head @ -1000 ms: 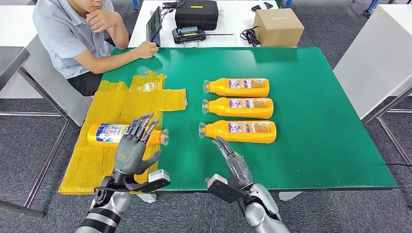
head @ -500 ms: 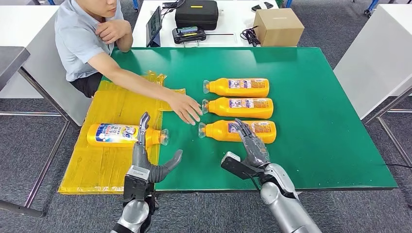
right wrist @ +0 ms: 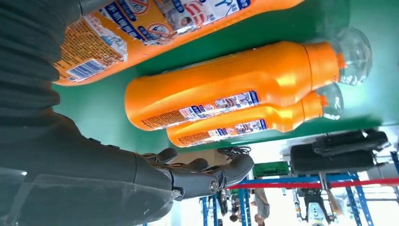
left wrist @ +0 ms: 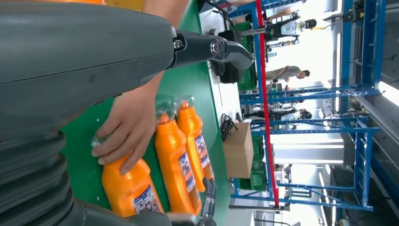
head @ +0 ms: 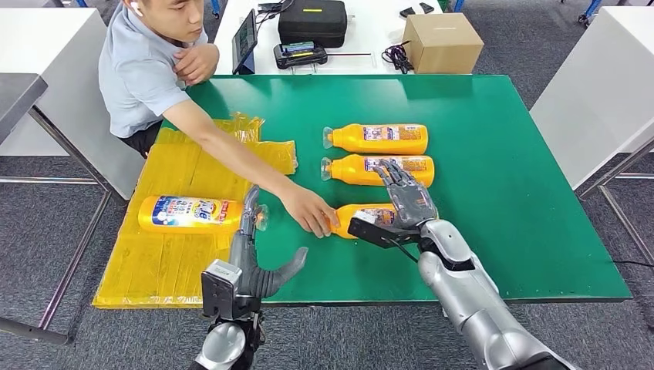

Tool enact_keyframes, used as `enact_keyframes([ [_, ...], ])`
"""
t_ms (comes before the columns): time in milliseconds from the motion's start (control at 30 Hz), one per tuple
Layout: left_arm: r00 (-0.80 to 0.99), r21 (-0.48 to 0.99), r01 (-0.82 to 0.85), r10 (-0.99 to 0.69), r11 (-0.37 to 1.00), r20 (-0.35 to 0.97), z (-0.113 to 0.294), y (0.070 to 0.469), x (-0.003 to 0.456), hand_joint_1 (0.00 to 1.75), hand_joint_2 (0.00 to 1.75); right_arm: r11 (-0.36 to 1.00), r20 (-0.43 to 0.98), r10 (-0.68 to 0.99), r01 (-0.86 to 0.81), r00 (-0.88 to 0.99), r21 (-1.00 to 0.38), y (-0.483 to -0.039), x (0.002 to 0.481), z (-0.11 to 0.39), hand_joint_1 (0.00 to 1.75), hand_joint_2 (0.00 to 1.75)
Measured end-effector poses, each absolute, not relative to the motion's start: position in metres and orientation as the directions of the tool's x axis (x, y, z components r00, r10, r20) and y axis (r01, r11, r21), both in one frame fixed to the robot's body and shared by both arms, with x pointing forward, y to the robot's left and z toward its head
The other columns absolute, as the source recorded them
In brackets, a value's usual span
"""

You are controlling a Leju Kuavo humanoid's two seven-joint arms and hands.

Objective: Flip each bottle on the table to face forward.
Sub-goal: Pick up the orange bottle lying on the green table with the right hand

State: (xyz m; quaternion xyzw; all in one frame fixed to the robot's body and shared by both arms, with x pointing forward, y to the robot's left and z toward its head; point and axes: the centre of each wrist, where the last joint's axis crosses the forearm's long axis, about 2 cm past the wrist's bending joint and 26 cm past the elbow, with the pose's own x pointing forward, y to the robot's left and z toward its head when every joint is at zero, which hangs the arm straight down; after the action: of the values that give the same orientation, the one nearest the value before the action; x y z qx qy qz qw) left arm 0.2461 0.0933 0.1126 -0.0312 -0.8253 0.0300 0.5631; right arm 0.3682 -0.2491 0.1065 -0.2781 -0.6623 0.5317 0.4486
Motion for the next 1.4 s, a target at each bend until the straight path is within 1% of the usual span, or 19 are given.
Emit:
enact_keyframes([
  [167, -0.364, -0.07, 0.024, 0.074, 0.997, 0.928, 0.114, 0.094, 0.246, 0.0, 1.75, 0.216, 0.264, 0.845, -0.155, -0.464, -0.964, -0.24, 0.37, 0.111, 0.0, 1.75],
  [367, -0.365, -0.063, 0.039, 0.073, 0.997, 0.928, 0.114, 0.094, 0.247, 0.0, 1.75, 0.199, 0.312, 0.8, -0.264, -0.513, -0.944, -0.227, 0.365, 0.112, 0.0, 1.75],
  [567, -0.368, -0.054, 0.038, 0.064, 0.998, 0.927, 0.114, 0.094, 0.247, 0.0, 1.75, 0.158, 0.325, 0.755, -0.323, -0.569, -0.933, -0.218, 0.359, 0.116, 0.0, 1.75],
  [667, -0.367, -0.054, 0.03, 0.061, 0.998, 0.928, 0.113, 0.095, 0.247, 0.0, 1.75, 0.113, 0.285, 0.752, -0.31, -0.594, -0.944, -0.218, 0.357, 0.121, 0.0, 1.75],
  [900, -0.363, -0.056, 0.002, 0.053, 0.998, 0.93, 0.112, 0.101, 0.247, 0.0, 1.75, -0.002, 0.113, 0.786, -0.184, -0.608, -0.983, -0.228, 0.357, 0.138, 0.0, 1.75],
  [1000, -0.356, -0.063, -0.003, 0.058, 0.998, 0.933, 0.111, 0.104, 0.245, 0.0, 1.75, -0.038, 0.061, 0.793, -0.149, -0.606, -0.988, -0.237, 0.357, 0.144, 0.0, 1.75],
  [1233, -0.344, -0.074, -0.016, 0.064, 0.997, 0.937, 0.109, 0.111, 0.245, 0.0, 1.75, -0.062, 0.052, 0.789, -0.164, -0.613, -0.985, -0.259, 0.354, 0.151, 0.0, 1.75],
  [1400, -0.338, -0.085, -0.028, 0.07, 0.996, 0.939, 0.108, 0.114, 0.246, 0.0, 1.75, -0.037, 0.11, 0.781, -0.222, -0.615, -0.974, -0.266, 0.343, 0.141, 0.0, 1.75],
])
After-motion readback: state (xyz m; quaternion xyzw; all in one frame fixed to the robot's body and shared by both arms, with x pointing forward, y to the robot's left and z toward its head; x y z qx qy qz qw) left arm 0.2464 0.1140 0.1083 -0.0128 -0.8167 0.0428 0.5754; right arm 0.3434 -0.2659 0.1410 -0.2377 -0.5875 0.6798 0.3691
